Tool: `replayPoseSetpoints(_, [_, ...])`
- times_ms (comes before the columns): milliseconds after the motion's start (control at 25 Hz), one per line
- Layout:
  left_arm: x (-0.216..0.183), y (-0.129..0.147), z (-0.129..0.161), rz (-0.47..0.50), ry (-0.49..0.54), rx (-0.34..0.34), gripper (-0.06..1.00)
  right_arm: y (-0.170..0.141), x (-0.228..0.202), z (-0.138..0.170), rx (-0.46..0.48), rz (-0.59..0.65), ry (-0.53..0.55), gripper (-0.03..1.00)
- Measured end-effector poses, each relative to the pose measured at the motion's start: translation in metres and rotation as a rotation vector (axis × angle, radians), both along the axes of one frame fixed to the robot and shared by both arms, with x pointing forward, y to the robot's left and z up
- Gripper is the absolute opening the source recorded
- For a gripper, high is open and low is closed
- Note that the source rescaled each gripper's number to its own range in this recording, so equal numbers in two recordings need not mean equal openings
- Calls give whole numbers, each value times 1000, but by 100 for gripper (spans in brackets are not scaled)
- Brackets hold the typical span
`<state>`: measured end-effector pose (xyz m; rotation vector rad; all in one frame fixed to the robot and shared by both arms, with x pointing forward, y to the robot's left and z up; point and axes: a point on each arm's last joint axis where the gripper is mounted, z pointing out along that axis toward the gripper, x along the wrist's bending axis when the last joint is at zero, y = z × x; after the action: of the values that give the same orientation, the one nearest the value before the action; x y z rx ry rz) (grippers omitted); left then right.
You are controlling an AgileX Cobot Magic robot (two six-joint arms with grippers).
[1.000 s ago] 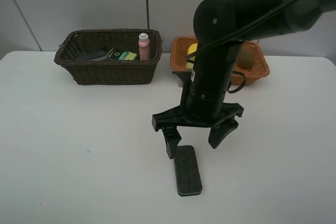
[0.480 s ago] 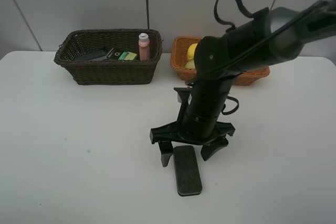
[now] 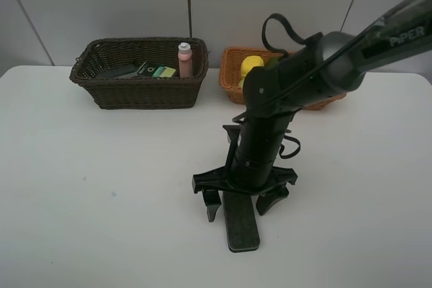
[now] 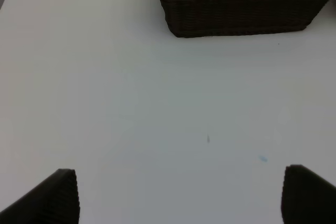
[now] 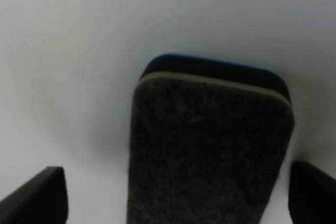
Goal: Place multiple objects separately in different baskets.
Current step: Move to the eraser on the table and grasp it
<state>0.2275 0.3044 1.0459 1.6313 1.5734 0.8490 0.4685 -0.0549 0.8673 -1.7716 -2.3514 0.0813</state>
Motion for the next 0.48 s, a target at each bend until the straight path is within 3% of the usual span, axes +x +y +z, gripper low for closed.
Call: replayPoseSetpoints(480, [0,0,0,0,0,0,100,1,1,0,5,-15,16,100])
